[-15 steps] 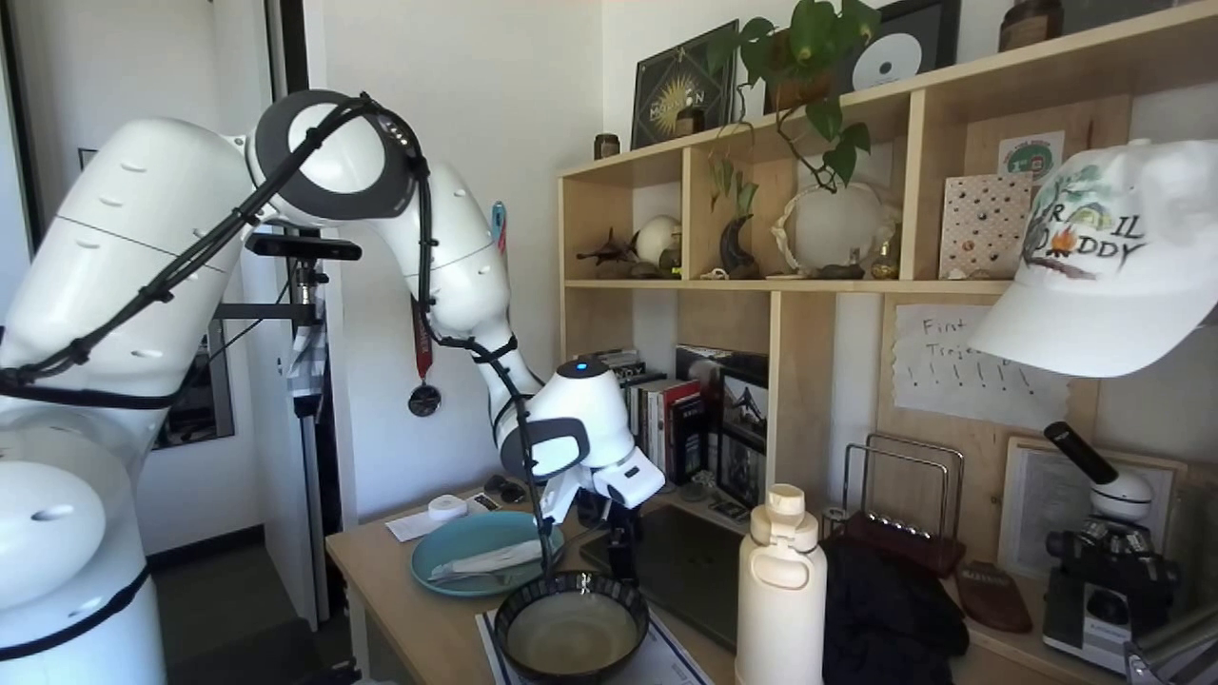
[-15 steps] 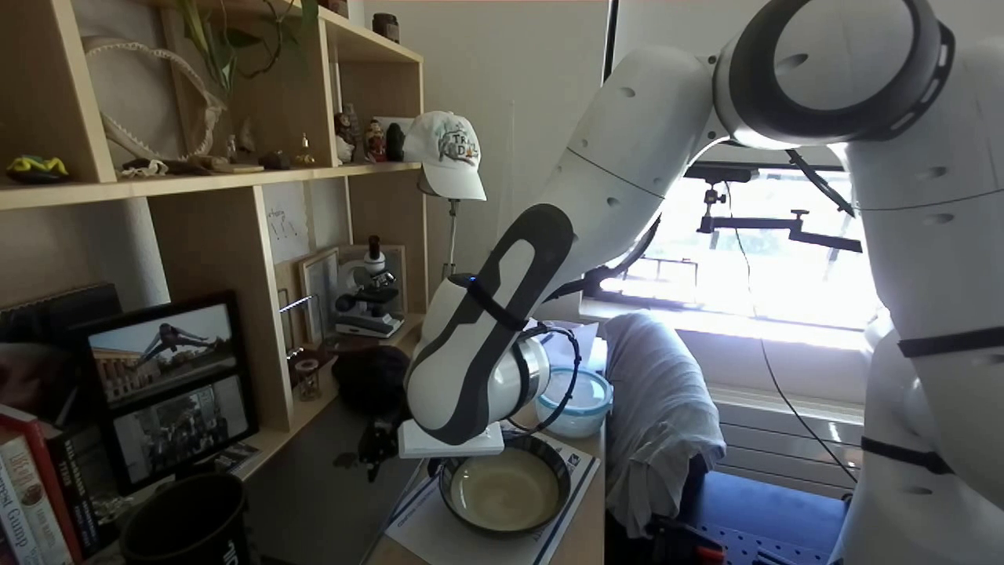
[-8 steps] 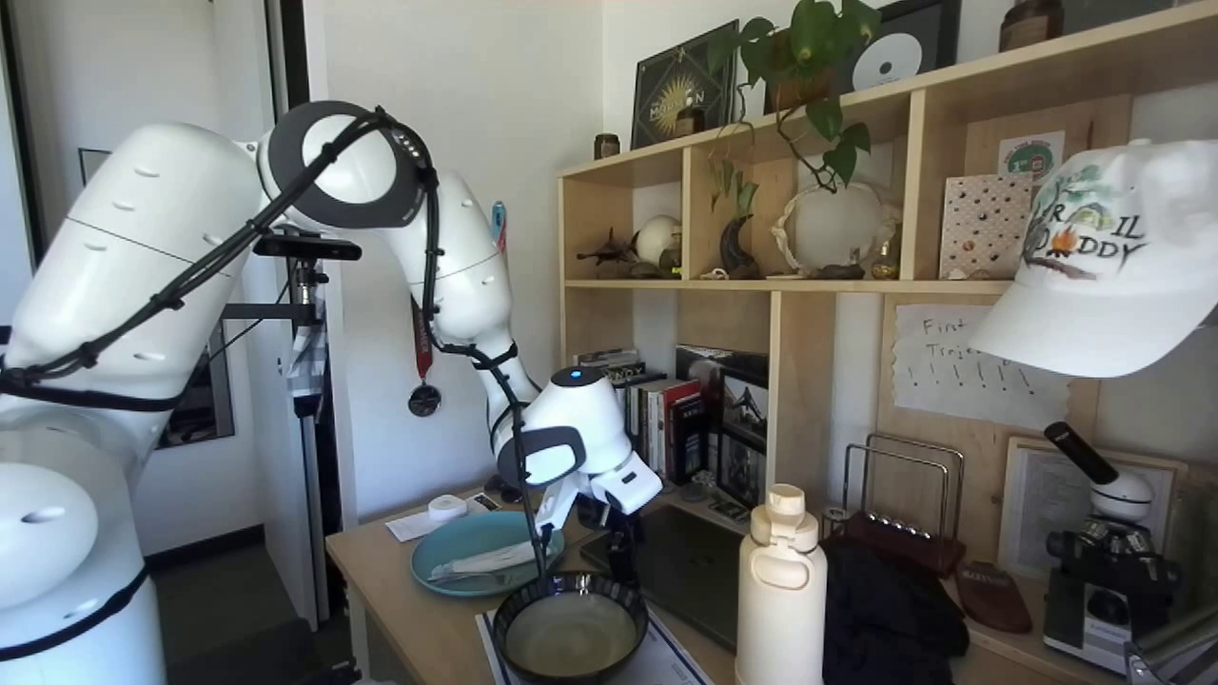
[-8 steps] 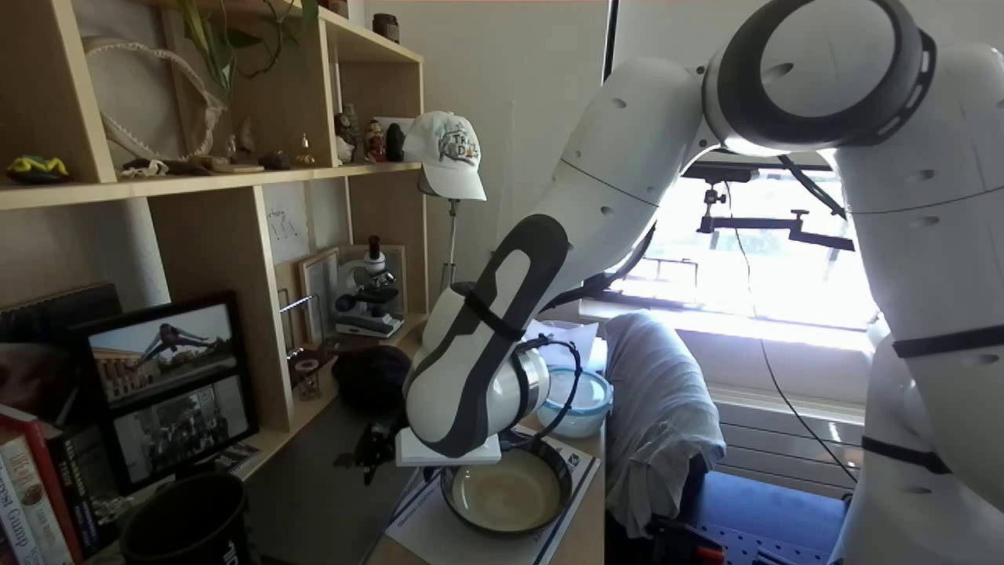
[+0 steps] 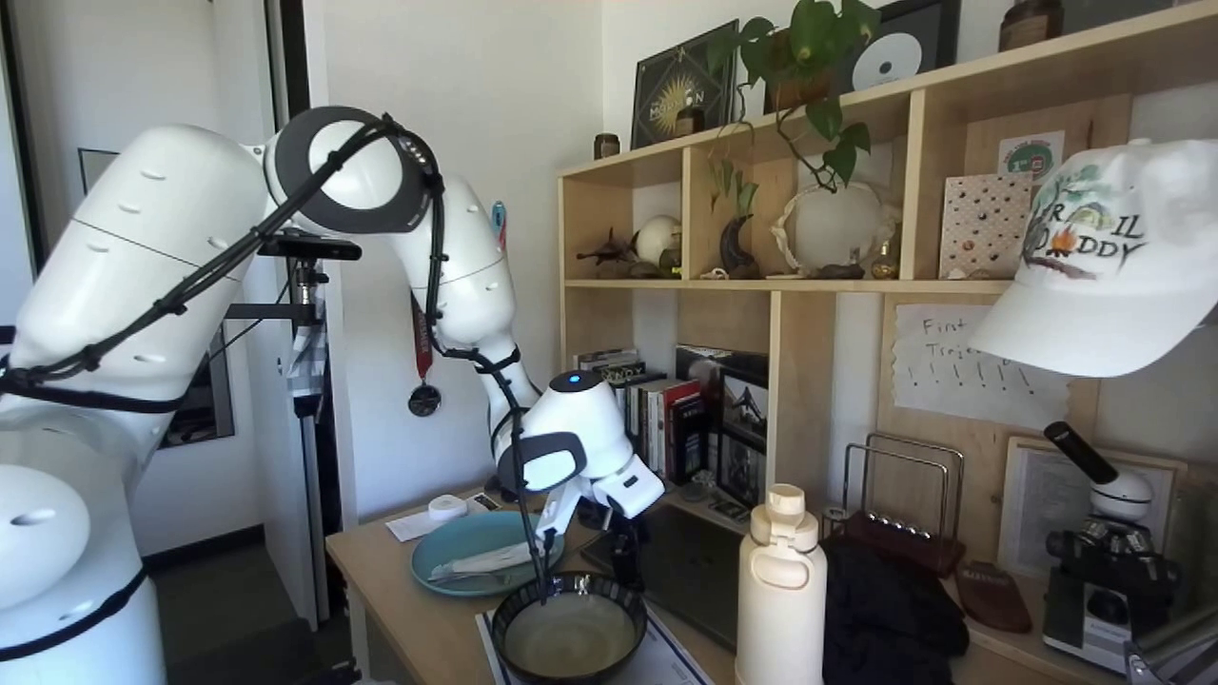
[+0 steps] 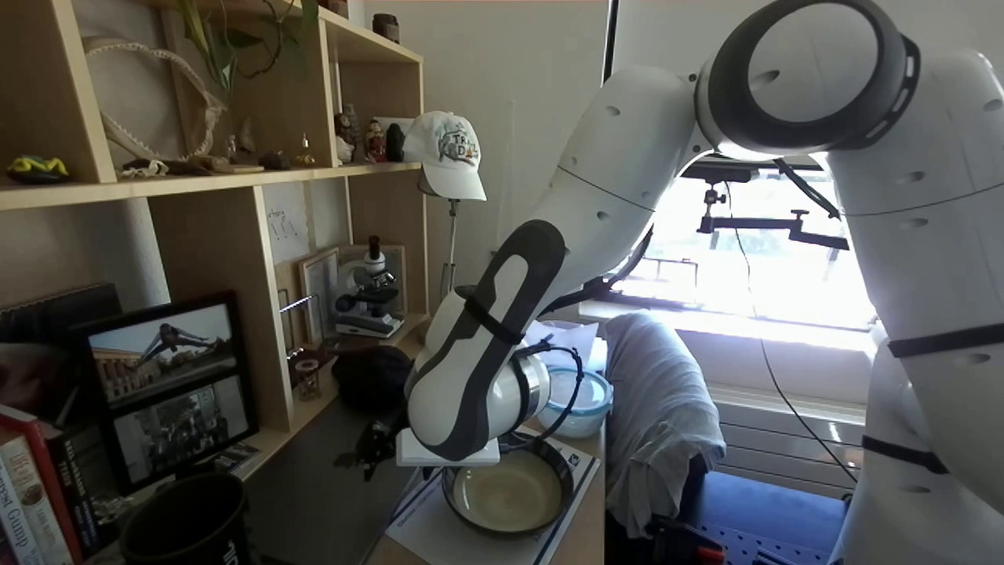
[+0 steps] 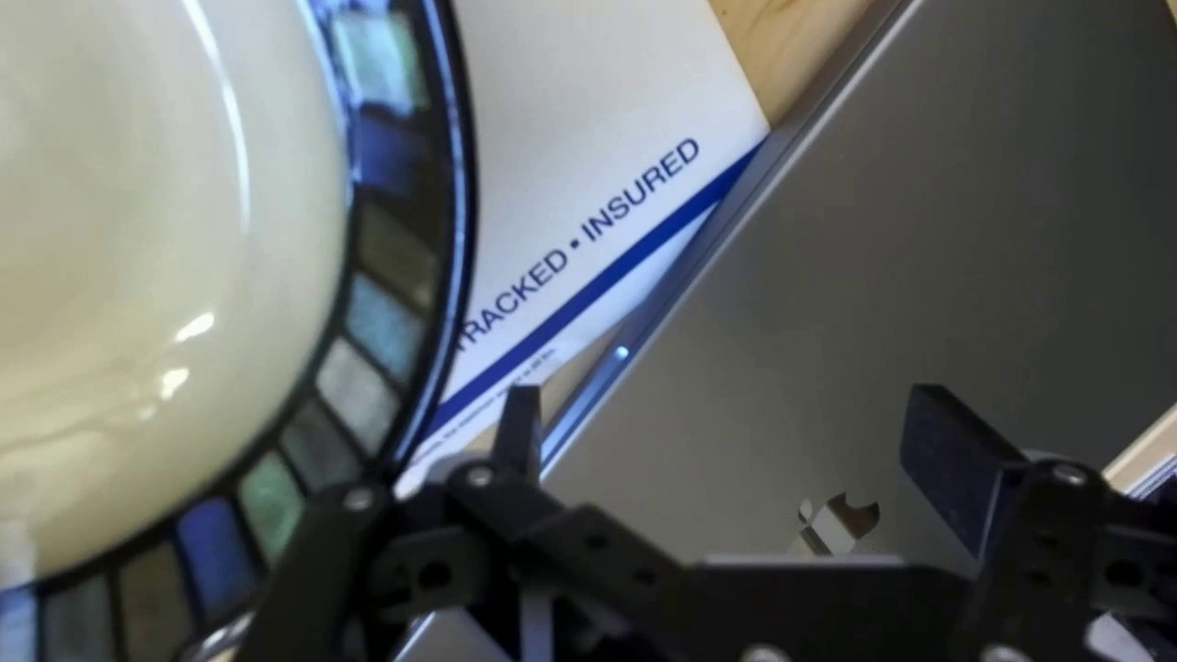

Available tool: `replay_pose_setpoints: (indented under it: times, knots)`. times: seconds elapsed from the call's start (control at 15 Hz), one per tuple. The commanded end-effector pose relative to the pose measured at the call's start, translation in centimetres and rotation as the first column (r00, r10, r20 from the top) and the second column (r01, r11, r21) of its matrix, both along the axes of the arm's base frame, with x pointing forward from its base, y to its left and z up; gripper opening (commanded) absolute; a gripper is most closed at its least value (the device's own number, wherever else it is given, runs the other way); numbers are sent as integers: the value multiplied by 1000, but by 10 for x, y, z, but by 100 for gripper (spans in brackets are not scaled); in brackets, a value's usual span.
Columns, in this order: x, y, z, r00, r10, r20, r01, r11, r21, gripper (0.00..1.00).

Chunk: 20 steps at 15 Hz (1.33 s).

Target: Put the bowl on the paper and then open the laptop

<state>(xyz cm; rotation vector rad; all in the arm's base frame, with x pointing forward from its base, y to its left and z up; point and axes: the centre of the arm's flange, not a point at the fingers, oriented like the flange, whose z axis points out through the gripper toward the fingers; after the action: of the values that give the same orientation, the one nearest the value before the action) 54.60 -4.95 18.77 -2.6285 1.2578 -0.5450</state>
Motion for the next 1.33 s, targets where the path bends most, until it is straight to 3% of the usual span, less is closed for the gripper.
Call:
replay_pose_setpoints:
  times: [0.0, 0.47, 1.0, 1.27]
  knots:
    - [6, -5, 4, 999, 6, 32, -5, 1000, -14, 100]
    - [26, -12, 14, 996, 47, 70, -46, 999, -14, 100]
    - [25, -7, 17, 997, 43, 61, -42, 999, -14, 100]
    - [26, -5, 25, 999, 36, 8, -36, 999, -20, 100]
